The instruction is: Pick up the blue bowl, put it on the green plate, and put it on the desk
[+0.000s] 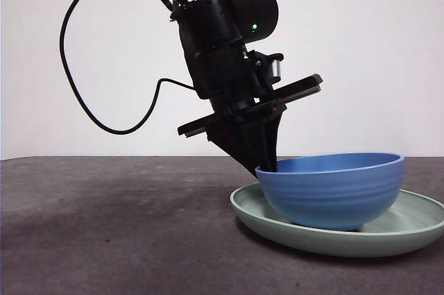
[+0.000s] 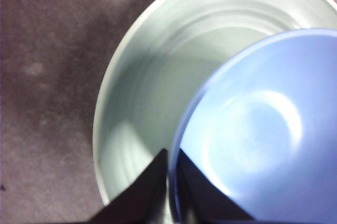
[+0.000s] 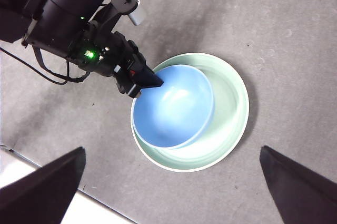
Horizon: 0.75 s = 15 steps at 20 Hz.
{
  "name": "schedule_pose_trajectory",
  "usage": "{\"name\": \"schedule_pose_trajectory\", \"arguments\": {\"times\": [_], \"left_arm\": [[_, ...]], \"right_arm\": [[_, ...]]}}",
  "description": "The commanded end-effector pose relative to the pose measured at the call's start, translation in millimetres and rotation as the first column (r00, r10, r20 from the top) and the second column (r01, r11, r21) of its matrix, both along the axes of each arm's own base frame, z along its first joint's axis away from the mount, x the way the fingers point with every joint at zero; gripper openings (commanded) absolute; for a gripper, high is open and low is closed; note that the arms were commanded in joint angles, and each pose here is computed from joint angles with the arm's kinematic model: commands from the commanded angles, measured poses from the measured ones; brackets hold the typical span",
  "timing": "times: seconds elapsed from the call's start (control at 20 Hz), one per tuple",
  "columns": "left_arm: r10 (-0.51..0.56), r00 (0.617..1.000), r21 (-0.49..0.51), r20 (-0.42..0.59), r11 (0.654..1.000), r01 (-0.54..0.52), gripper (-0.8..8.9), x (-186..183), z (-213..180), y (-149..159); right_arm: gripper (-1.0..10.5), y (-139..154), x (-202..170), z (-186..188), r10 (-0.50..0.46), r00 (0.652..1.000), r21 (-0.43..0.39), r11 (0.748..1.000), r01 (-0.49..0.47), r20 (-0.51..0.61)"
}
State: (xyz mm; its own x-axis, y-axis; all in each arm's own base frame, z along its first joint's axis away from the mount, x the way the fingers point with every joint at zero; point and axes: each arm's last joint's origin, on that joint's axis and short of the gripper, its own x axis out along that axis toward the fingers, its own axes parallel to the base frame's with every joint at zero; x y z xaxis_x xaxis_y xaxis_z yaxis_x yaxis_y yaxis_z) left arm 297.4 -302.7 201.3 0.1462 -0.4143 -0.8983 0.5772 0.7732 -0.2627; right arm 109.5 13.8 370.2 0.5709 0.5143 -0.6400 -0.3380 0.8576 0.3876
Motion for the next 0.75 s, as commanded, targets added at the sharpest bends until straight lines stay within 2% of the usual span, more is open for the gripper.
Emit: {"name": "schedule_pose_trajectory", "arguments": {"times": [0.05,0.15,0.35,0.5,0.65,0.75], "left_arm": [[0.0,1.0,-0.02,0.014,1.0,0.0,2.26,3,4,-10],[0.005,1.0,-0.034,0.025,0.999,-0.004,3.4,5,10,-12],[-0.029,0.998,-0.038,0.056,0.999,0.031,4.07,6,39,-11],[-0.06,0.994,-0.037,0.088,0.997,0.063,5.32,-2,72,3],[-0.117,0.978,-0.048,0.172,0.991,0.127,5.36,-20,119,30],[-0.119,0.963,-0.074,0.24,0.987,0.14,5.38,-36,155,54]], "right_arm": [[6.4,0,0,5,0.018,0.999,-0.013,1.0,-0.017,0.03],[6.4,0,1,5,0.023,0.999,-0.018,1.0,-0.022,0.033],[6.4,0,1,5,0.028,0.999,-0.023,0.999,-0.027,0.037],[6.4,0,1,5,0.028,0.999,-0.022,0.999,-0.027,0.036],[6.4,0,1,5,0.028,0.999,-0.022,0.999,-0.027,0.036],[6.4,0,1,5,0.028,0.999,-0.023,0.999,-0.027,0.036]]}}
